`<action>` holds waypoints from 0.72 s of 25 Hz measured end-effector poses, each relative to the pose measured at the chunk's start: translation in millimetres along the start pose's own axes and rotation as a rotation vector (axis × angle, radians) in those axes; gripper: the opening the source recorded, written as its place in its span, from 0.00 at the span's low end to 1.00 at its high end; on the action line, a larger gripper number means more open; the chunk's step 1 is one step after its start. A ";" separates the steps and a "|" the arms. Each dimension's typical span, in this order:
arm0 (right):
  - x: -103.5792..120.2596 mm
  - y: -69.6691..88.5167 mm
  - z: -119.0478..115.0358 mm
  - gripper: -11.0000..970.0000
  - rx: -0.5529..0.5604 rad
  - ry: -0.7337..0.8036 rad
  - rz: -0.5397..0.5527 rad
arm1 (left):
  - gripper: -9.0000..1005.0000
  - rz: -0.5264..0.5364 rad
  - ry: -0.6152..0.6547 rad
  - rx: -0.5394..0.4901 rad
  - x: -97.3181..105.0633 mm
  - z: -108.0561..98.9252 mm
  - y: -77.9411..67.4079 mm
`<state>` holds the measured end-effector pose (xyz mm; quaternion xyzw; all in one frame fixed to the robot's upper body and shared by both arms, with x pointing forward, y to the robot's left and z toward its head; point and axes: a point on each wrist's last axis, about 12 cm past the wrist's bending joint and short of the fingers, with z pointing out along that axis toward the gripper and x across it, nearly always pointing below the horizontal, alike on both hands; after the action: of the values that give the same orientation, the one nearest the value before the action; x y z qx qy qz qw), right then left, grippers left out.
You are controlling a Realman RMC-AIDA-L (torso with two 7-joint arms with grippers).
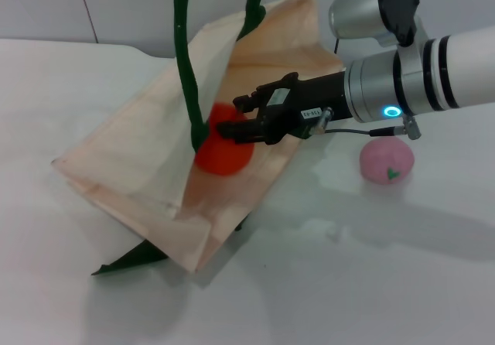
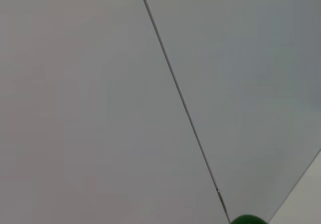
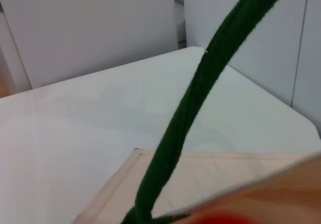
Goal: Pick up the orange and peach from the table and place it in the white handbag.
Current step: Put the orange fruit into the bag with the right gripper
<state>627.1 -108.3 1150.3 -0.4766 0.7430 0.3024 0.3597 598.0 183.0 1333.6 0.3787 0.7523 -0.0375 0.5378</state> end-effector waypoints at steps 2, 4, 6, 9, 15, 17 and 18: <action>0.8 -0.5 0.0 0.40 0.001 0.003 0.002 | 0.12 0.001 -0.002 -0.001 -0.4 -0.1 0.0; 1.8 -1.3 0.5 0.48 0.001 0.009 0.006 | 0.12 0.001 -0.004 0.000 -1.3 0.0 -0.1; 2.5 -2.0 1.1 0.57 0.001 0.014 0.010 | 0.12 0.000 -0.005 -0.001 -1.6 -0.1 -0.1; 2.7 -3.2 0.5 0.69 0.003 0.013 0.016 | 0.12 -0.004 0.002 -0.007 0.6 -0.4 0.9; 11.1 -16.5 -15.1 0.85 0.045 0.016 0.060 | 0.12 -0.027 0.032 -0.027 14.7 -3.0 5.7; 19.1 -27.8 -30.2 0.85 0.088 0.021 0.099 | 0.12 -0.037 0.041 -0.036 20.3 -4.2 7.7; 23.1 -32.4 -37.0 0.85 0.109 0.026 0.118 | 0.12 -0.041 0.046 -0.042 22.8 -4.7 8.7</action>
<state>641.3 -160.8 1148.5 -0.4158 0.7896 0.2760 0.3570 596.5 203.4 1319.6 0.3527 0.7725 -0.0241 0.5275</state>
